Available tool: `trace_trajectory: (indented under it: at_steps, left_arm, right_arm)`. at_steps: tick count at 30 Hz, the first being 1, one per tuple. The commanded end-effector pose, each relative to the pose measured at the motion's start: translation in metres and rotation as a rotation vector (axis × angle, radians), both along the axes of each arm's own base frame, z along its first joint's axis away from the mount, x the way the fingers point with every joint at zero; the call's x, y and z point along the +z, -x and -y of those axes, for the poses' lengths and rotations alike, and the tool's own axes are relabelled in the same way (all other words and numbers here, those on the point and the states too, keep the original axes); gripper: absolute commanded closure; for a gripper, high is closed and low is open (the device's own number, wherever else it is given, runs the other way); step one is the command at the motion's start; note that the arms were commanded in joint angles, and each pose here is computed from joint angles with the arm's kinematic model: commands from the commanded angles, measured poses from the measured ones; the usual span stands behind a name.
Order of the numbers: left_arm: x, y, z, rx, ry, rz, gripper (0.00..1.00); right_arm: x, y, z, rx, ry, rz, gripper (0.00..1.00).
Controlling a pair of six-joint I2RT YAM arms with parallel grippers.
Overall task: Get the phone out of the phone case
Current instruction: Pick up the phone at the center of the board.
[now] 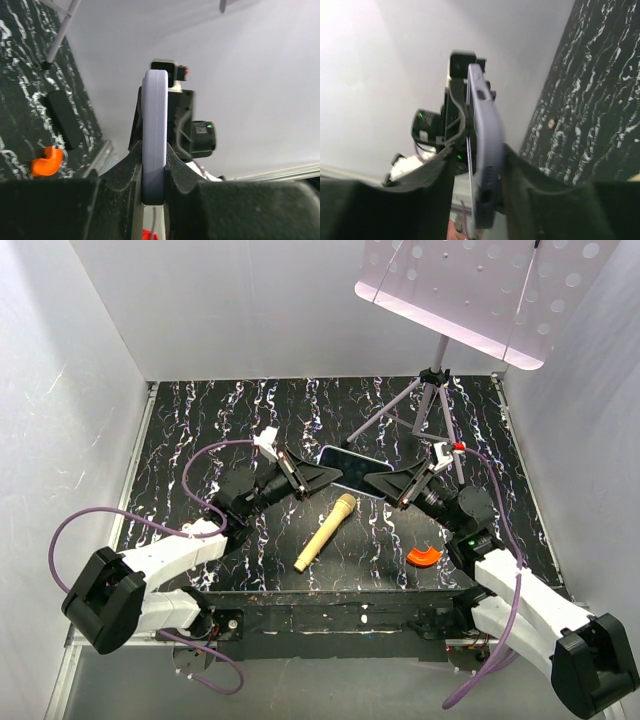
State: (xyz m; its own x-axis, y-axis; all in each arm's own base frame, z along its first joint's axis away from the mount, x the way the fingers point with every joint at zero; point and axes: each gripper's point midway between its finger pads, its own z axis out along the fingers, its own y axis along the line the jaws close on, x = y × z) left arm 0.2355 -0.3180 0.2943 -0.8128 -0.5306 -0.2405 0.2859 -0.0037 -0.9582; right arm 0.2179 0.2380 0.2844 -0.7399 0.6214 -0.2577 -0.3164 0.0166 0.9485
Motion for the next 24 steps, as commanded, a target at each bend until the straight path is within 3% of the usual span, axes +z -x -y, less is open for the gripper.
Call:
trace_trajectory:
  at_steps: [1,3,5,9,12,16,24]
  left_arm:
    - [0.027,0.006,0.0,-0.014,-0.058,0.154,1.0]
    - [0.03,0.01,-0.003,-0.059,-0.143,0.228,1.0]
    - [0.03,0.017,-0.007,-0.141,-0.212,0.294,1.0]
    - [0.037,0.04,-0.022,-0.37,-0.253,0.418,1.0]
    - [0.033,0.056,-0.026,-0.533,-0.279,0.44,1.0]
    - [0.029,0.068,-0.029,-0.637,-0.286,0.406,1.0]
    - [0.024,0.075,-0.031,-0.686,-0.27,0.366,1.0]
  right_arm:
    - [0.011,0.025,-0.011,0.101,0.142,0.16,0.3]
    - [-0.005,0.028,-0.009,0.12,0.318,0.16,0.15]
    - [-0.028,0.032,0.001,0.141,0.517,0.112,0.08]
    - [-0.036,0.053,0.009,0.29,0.692,0.192,0.06]
    - [-0.03,0.071,0.001,0.436,0.67,0.249,0.07]
    - [-0.017,0.086,-0.01,0.577,0.575,0.31,0.1]
    - [-0.01,0.097,-0.026,0.714,0.427,0.321,0.34]
